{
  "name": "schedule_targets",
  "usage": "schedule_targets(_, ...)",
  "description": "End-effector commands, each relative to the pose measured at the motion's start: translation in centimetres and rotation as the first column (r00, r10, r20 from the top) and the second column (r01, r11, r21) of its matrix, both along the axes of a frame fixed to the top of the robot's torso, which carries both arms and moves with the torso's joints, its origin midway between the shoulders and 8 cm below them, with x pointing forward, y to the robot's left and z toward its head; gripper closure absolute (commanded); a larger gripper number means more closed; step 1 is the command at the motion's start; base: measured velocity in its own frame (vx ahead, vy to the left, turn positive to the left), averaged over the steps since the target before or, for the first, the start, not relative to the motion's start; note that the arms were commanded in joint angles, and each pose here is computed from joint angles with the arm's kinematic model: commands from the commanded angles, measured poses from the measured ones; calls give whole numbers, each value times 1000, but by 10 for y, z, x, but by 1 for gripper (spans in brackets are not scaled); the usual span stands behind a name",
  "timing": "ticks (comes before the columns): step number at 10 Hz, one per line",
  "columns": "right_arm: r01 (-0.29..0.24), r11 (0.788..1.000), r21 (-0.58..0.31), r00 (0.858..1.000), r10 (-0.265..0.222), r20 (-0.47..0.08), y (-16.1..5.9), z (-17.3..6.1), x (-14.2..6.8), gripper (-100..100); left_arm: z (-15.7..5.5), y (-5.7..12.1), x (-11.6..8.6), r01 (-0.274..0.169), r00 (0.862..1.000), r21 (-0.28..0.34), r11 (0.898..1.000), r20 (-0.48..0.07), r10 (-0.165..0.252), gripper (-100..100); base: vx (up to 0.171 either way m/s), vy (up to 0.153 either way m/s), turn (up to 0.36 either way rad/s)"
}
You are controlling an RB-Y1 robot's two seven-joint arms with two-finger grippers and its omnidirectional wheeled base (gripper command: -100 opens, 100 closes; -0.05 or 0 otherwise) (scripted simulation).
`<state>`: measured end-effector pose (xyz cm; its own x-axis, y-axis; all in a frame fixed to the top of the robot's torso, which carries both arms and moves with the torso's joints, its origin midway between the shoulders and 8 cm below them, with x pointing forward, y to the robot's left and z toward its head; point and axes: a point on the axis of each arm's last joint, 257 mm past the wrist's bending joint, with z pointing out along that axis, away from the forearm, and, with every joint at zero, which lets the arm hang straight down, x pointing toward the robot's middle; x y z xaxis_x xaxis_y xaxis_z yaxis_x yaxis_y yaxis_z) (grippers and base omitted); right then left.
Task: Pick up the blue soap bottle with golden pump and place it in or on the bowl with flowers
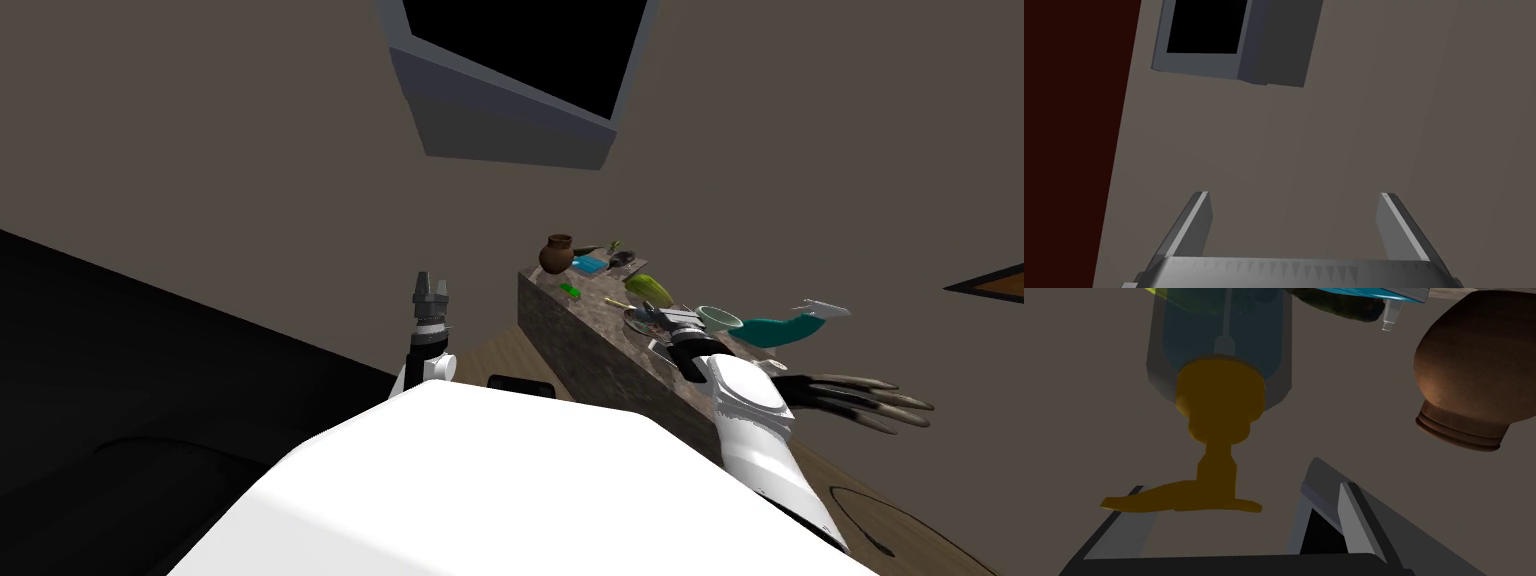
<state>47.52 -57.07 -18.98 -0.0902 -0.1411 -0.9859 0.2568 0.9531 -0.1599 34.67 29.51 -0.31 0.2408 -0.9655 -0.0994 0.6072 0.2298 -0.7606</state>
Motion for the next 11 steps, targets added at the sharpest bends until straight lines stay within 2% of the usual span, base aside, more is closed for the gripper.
schedule_targets(1, -8, 1000, -1, 1000, 8, 2, -10, 11, 0, -100, 0, 0, 0, 0, 1000, 0, 1000, 0, 0, 0, 17, 101, -35)
schedule_targets(4, -18, 1000, -7, 1000, 18, 5, -31, 35, -1, -100, 0, 0, 0, 0, 1000, 0, 1000, 0, 0, 0, 19, 97, -35)
schedule_targets(5, -15, 1000, -6, 1000, 15, 5, -29, 31, -1, -100, 0, 0, 0, 0, 1000, 0, 1000, 0, 0, 0, 3, 41, -10)
schedule_targets(6, -16, 1000, -5, 1000, 16, 5, -29, 32, -1, 0, 0, 0, 0, 0, 1000, 0, 1000, 0, 0, 0, 1, 8, 0)
schedule_targets(11, -16, 1000, -5, 1000, 16, 5, -29, 32, -1, 0, 0, 0, 0, 0, 1000, 0, 1000, 0, 0, 0, 0, 0, 0)
